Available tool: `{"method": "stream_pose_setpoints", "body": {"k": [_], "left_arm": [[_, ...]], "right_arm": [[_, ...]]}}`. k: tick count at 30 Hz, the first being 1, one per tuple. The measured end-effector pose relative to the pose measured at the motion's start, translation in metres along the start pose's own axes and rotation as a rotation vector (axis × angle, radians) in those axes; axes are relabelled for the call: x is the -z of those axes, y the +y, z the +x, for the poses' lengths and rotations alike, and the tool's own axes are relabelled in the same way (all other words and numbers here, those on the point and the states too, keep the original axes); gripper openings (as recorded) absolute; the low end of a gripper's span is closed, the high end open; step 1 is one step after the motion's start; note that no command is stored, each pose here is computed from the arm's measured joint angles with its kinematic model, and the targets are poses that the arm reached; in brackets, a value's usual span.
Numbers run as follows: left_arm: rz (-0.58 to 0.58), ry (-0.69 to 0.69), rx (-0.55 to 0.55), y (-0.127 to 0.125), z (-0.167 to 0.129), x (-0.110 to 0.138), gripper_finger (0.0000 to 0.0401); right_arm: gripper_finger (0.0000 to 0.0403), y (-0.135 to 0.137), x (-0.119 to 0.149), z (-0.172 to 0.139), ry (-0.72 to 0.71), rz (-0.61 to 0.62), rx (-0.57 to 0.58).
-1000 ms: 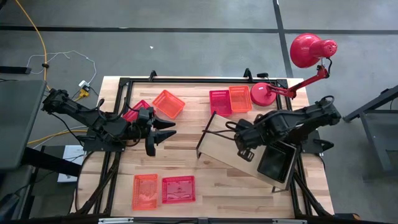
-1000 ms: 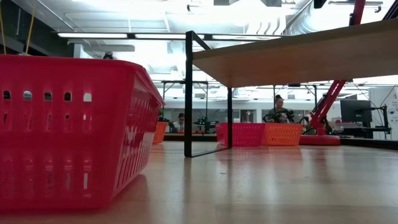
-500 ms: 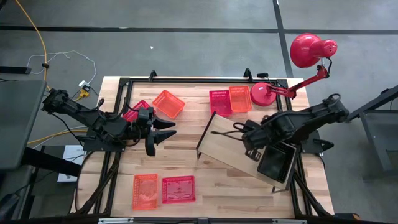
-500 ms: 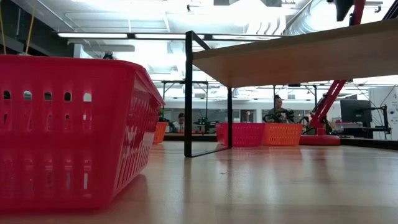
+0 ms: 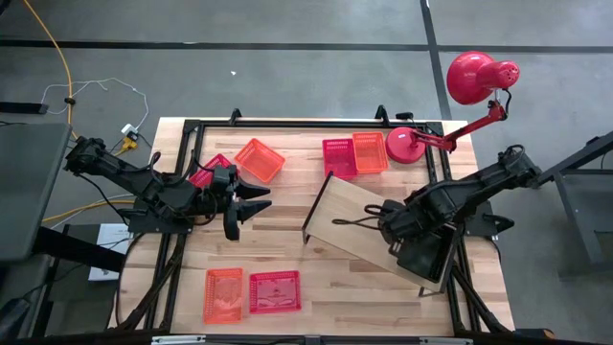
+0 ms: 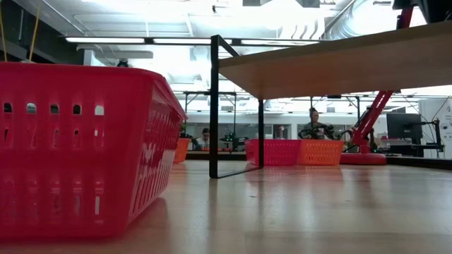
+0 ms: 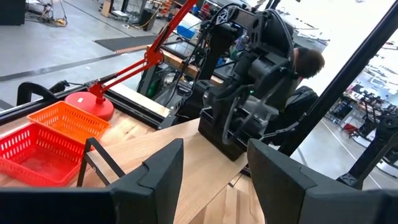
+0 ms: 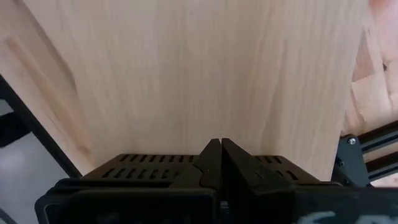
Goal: Stack baskets on shelf by color
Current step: Adjust the stacked black bins on the shelf, then put the top left red bin on the shelf
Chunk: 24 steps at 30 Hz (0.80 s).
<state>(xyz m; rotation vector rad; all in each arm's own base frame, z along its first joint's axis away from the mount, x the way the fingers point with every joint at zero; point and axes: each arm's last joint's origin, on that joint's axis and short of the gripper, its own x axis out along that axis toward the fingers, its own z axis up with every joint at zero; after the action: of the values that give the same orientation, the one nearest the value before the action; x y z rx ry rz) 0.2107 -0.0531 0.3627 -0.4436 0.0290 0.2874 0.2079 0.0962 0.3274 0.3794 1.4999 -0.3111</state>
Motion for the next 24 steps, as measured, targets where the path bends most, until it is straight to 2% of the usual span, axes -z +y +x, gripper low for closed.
{"method": "stream_pose_setpoints", "body": {"k": [7, 10, 14, 17, 20, 24], "left_arm": [[0.0, -0.006, -0.011, 0.0, 0.0, 0.0, 0.0165], [0.0, -0.015, -0.029, 0.001, 0.0, 0.0, 0.0165], [0.0, -0.025, -0.045, 0.001, 0.0, -0.001, 0.0165], [0.0, -0.024, -0.045, 0.001, 0.0, -0.001, 0.0165], [-0.001, -0.024, -0.045, 0.001, 0.0, -0.001, 0.0165], [-0.002, -0.024, -0.045, 0.001, 0.0, -0.001, 0.0165]], "right_arm": [[0.0, 0.006, 0.007, 0.0, 0.01, -0.062, -0.013], [0.0, 0.009, 0.009, -0.005, -0.028, -0.083, -0.007], [0.0, 0.012, 0.015, -0.023, -0.189, -0.139, -0.008], [0.0, 0.013, 0.025, -0.041, -0.366, -0.165, -0.082], [0.0, 0.007, 0.037, -0.057, -0.491, -0.161, -0.156], [0.0, -0.006, 0.055, -0.073, -0.592, -0.127, -0.208]]}}
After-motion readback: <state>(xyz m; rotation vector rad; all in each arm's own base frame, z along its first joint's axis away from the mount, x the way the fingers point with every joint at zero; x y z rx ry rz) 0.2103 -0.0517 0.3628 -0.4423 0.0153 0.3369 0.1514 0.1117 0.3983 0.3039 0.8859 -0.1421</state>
